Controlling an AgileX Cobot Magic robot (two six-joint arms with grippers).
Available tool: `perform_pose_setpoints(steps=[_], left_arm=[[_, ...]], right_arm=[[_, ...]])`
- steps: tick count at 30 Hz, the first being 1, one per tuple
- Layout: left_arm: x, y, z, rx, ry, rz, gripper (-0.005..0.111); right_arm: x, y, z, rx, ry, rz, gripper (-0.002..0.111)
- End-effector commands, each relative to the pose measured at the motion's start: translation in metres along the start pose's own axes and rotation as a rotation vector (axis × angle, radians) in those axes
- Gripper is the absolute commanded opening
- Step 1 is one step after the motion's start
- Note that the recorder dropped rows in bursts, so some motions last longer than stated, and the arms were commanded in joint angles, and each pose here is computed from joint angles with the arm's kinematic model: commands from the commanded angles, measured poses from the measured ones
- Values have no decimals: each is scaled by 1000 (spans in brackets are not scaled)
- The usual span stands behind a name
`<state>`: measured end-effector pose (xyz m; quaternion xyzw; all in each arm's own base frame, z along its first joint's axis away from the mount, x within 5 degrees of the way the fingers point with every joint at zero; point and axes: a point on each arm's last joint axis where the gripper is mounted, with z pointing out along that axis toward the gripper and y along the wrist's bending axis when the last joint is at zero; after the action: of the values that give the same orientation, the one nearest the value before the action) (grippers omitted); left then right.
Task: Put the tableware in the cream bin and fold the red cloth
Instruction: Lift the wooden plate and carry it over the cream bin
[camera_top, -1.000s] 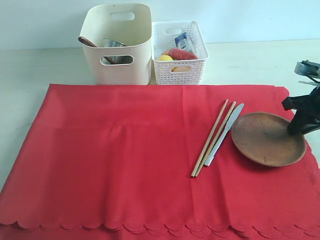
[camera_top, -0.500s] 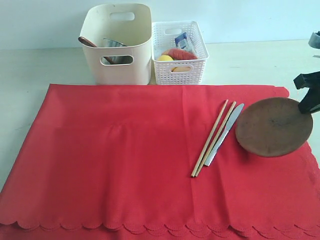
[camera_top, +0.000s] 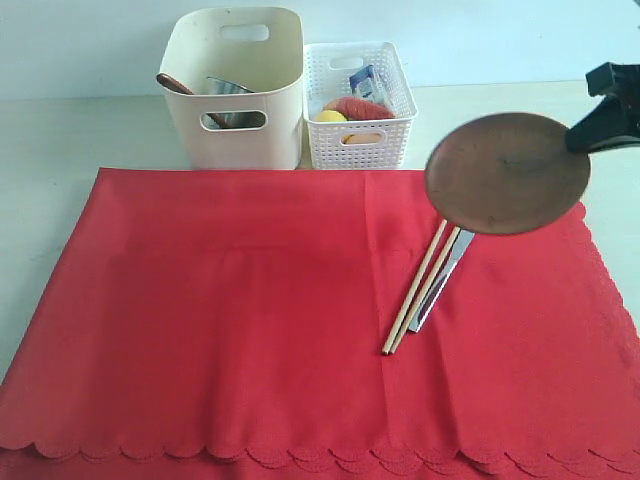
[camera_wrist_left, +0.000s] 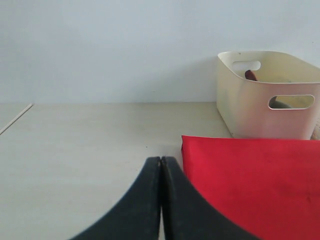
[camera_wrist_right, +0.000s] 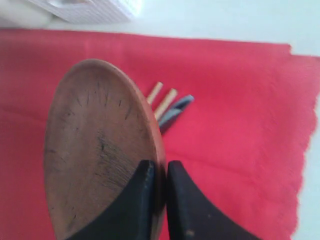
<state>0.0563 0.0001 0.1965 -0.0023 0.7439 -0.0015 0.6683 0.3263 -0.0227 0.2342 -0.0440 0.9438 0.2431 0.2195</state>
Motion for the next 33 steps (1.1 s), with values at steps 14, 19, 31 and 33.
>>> perform_pose_setpoints(steps=[14, 19, 31, 33], left_arm=[[0, 0, 0, -2, -8, -7, 2], [0, 0, 0, -2, -8, -7, 2], [0, 0, 0, -2, -8, -7, 2], [0, 0, 0, -2, -8, -7, 2]], right_arm=[[-39, 82, 11, -342, -403, -172, 0], [-44, 107, 23, -328, -481, -225, 0], [-73, 140, 61, -392, -495, -306, 0], [-79, 141, 71, -411, -493, -271, 0]])
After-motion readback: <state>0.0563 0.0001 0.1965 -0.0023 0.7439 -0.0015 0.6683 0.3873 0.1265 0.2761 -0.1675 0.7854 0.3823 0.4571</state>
